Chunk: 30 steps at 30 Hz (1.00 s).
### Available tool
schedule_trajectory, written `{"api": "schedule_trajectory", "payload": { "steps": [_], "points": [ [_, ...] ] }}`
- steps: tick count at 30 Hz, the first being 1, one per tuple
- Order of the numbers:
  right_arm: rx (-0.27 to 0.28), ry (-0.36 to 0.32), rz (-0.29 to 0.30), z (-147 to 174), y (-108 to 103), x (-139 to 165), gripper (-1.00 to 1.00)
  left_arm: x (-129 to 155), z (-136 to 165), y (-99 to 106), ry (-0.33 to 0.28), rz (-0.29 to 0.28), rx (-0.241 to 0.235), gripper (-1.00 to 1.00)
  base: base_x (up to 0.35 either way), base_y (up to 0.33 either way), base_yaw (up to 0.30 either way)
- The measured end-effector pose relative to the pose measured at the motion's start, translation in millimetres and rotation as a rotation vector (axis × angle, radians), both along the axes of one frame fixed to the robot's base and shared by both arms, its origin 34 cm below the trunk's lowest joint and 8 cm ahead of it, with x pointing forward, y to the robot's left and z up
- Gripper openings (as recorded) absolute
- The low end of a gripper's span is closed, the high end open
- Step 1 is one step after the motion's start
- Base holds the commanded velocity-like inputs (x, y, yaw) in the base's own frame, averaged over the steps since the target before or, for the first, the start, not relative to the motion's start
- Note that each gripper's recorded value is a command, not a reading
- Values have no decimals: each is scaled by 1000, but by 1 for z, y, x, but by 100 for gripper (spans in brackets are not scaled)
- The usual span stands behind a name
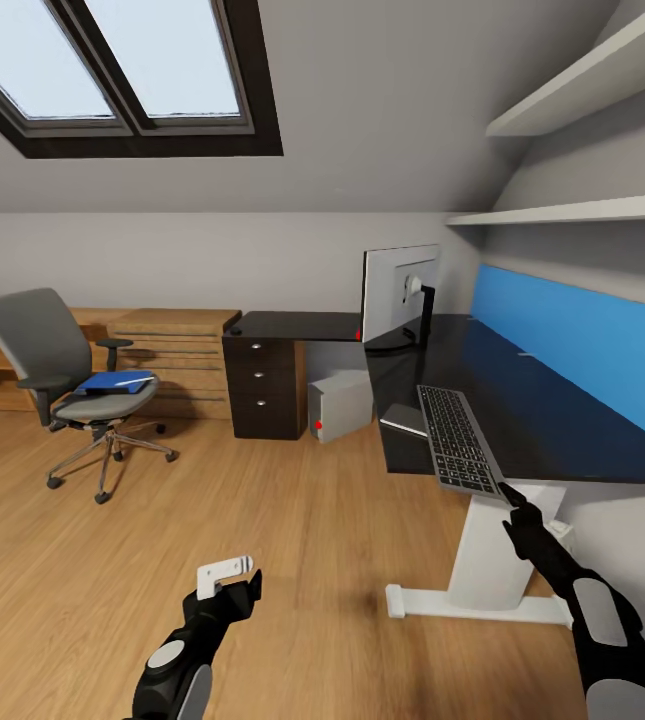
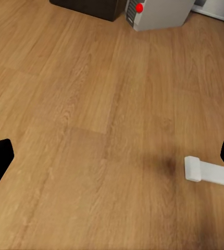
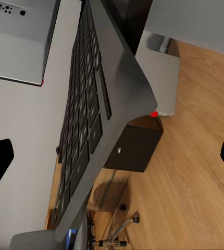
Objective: In the bedroom, organize the workspace by keeping the computer under the desk, ensuring the monitor is on the desk, placing the keyboard on the desk next to the monitor, placing the mouse on the desk next to the keyboard, moving the folder from the swivel chair onto the desk next to the mouse, stacking the notebook on top of the folder with the pen on top of the notebook, and positioning the swivel chair next to the desk.
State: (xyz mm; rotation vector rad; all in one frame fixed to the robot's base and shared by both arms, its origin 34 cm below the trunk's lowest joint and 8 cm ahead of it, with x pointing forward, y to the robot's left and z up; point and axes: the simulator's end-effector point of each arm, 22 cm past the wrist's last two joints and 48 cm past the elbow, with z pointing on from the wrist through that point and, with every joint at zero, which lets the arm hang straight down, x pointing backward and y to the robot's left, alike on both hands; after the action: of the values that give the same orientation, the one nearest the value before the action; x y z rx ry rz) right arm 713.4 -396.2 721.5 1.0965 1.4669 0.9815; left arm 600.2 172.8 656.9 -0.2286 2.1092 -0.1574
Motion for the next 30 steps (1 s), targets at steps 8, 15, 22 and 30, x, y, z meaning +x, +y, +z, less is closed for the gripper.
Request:
{"api": "schedule_trajectory", "payload": {
  "steps": [8, 15, 22, 30],
  "points": [
    [2, 5, 2, -2, 2, 0, 100, -1, -3, 2, 7, 0, 3, 100, 0, 0, 0],
    [18, 30, 11, -14, 7, -2, 100, -4, -12, 1, 25, -2, 5, 100, 0, 0, 0],
    [27, 48, 23, -23, 14, -3, 100, -4, -13, 1, 29, -2, 7, 100, 0, 0, 0],
    [27, 61, 44, -29, 23, -2, 100, -4, -13, 0, 29, -4, 6, 100, 7, 5, 0]
  ]
}}
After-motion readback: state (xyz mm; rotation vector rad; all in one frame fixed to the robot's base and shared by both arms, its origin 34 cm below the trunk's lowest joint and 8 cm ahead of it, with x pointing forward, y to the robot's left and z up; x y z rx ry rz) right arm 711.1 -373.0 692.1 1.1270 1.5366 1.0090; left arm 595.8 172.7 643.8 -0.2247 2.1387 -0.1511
